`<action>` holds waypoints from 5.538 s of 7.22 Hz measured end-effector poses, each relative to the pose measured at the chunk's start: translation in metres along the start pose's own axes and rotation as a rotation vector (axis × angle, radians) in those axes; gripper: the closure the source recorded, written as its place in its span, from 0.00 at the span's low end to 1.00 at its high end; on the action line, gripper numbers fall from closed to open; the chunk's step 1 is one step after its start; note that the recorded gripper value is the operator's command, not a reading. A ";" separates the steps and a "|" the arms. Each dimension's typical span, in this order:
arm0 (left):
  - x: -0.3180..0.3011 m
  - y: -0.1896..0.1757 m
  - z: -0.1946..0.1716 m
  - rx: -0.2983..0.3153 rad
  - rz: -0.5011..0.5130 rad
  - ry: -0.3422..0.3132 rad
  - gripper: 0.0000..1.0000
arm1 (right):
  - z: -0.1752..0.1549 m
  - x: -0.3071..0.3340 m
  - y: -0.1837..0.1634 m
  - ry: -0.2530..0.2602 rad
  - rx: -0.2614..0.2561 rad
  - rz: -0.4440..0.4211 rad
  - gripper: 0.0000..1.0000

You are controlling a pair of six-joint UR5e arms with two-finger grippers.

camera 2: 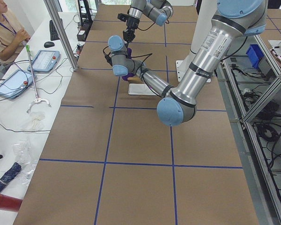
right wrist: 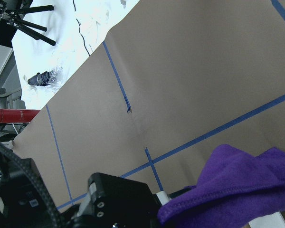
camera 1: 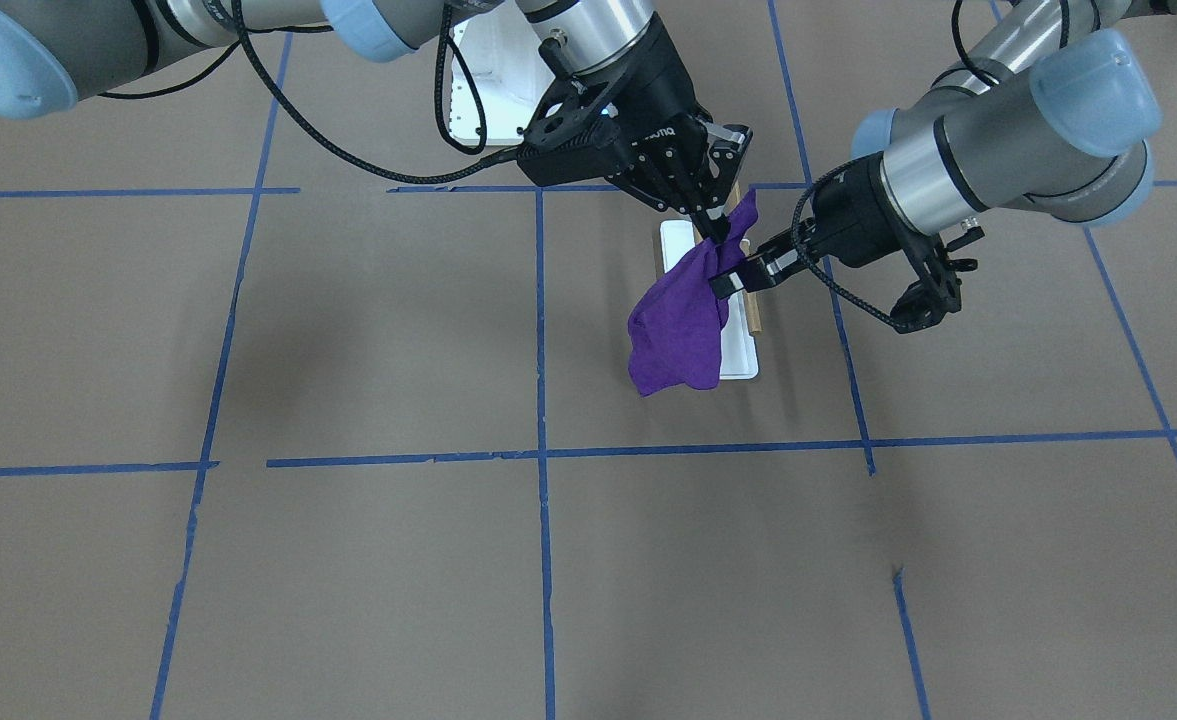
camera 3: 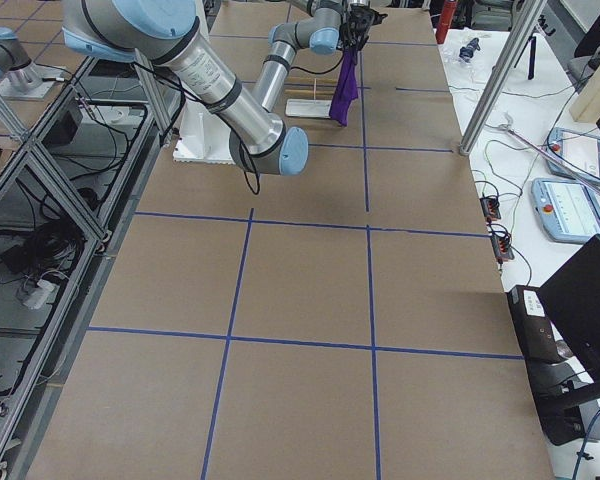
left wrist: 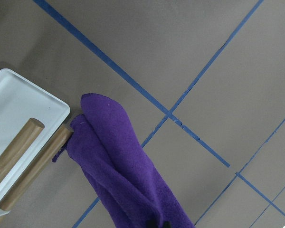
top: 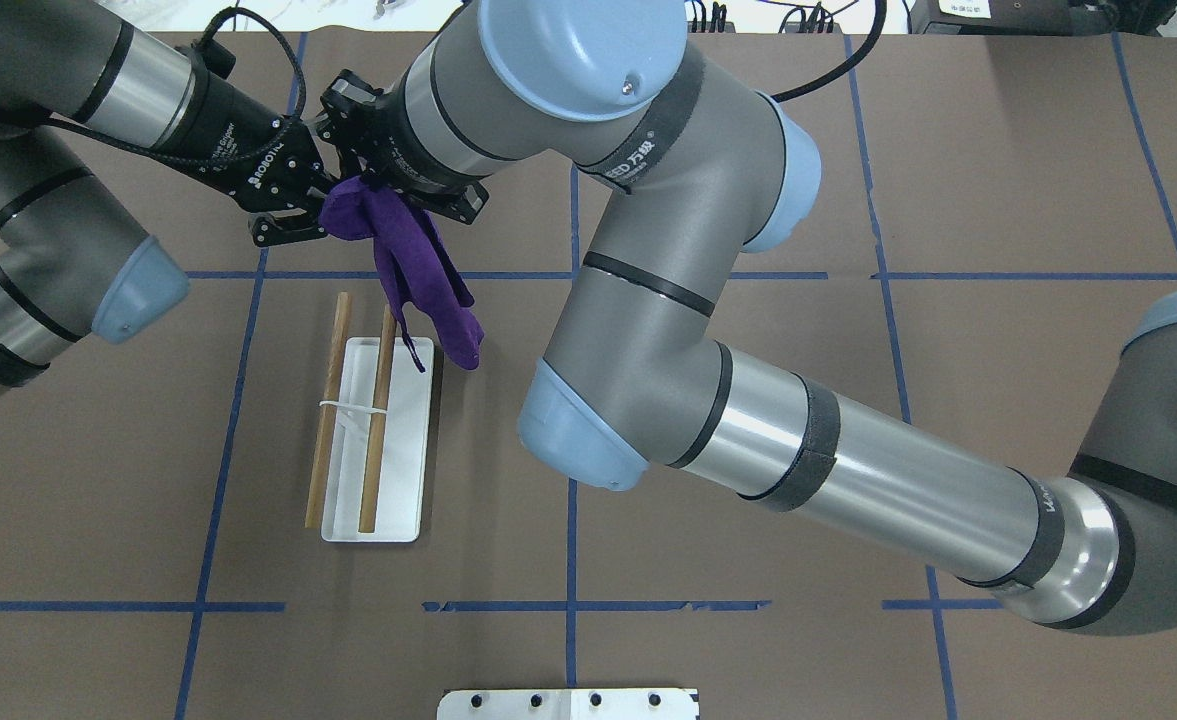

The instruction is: Hang towel on rack

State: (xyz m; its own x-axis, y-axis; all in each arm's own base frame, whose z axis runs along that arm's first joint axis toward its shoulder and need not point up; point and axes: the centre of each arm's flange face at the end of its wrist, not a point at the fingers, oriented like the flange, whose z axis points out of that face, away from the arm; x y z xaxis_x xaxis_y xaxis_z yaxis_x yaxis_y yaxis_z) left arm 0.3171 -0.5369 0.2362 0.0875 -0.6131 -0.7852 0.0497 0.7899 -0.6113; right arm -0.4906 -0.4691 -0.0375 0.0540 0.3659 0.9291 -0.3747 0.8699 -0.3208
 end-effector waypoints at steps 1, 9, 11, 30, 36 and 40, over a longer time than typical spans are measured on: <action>-0.002 0.001 -0.001 -0.005 0.015 0.008 1.00 | 0.000 0.001 0.000 -0.001 -0.001 -0.001 0.00; -0.040 0.007 -0.016 -0.074 0.224 0.088 1.00 | -0.081 0.119 -0.080 -0.041 -0.073 -0.021 0.00; -0.075 0.010 -0.025 -0.171 0.423 0.074 1.00 | -0.094 0.152 -0.117 -0.026 -0.067 -0.050 0.00; -0.348 -0.226 -0.244 0.508 1.017 -0.494 0.00 | -0.257 0.440 -0.387 0.504 -0.116 -0.482 0.00; -0.331 -0.244 -0.285 0.339 0.978 -0.582 0.00 | -0.311 0.548 -0.475 0.599 -0.217 -0.658 0.00; -0.336 -0.242 -0.285 0.328 0.975 -0.582 0.00 | -0.306 0.545 -0.479 0.604 -0.245 -0.710 0.00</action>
State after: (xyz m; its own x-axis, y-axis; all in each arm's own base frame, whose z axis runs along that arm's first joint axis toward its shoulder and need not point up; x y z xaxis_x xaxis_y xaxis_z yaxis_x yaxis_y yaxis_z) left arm -0.0078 -0.5265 0.6192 0.6657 0.2828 -0.6906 -0.0432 0.9385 0.3427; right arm 0.0019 -0.5854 0.5659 0.6865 -0.2234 0.6920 0.1288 0.9739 0.1867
